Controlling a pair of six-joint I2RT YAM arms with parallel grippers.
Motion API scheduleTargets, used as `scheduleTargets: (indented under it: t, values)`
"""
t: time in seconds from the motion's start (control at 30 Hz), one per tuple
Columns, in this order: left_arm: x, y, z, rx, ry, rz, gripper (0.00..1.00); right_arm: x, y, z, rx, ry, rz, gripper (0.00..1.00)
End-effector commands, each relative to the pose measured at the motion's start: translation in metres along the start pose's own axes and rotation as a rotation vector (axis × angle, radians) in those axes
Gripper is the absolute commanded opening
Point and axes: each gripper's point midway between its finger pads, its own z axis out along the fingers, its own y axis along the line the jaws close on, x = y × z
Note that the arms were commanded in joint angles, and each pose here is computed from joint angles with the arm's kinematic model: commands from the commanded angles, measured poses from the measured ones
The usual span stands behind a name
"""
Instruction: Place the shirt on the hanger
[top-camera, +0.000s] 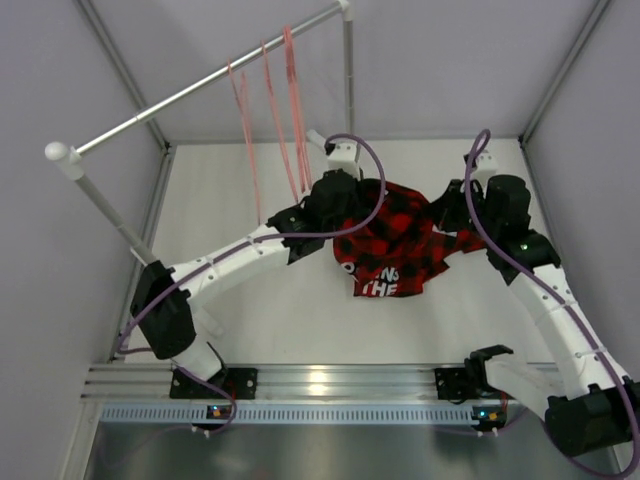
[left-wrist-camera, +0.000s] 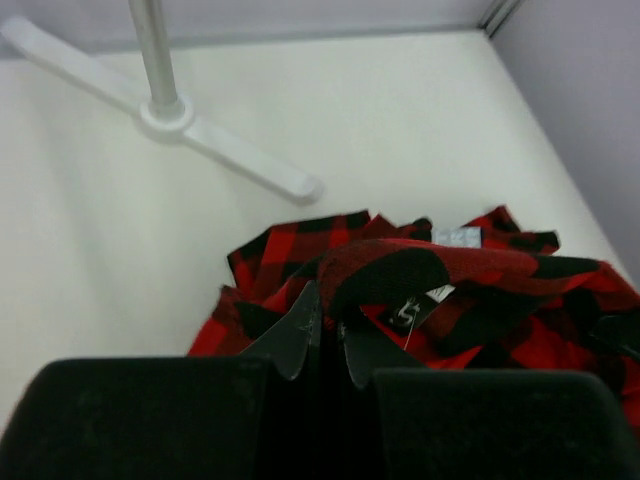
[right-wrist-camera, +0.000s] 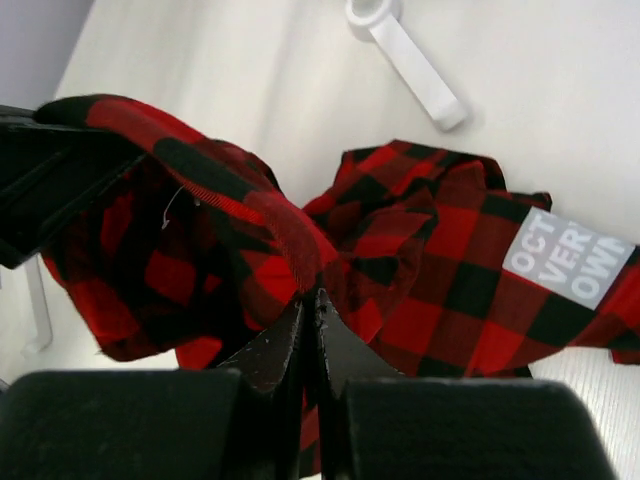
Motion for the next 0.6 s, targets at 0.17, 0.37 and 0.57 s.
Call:
scheduleTargets:
  t: [0.17,0.37,0.57]
  values:
    - [0.070,-0.004,0.023,0.036,0.155,-0.058,0.00,0.028,-0.013,0.016,0.010,0.044,0.021,0.00]
    - [0.098,0.008,0.025,0.002,0.201,-0.054,0.00,0.055,-0.020,0.030,-0.002,0.117,0.034,0.03]
    - [0.095,0.012,0.018,0.005,0.198,-0.042,0.00,0.061,-0.008,0.038,-0.074,0.155,0.000,0.38]
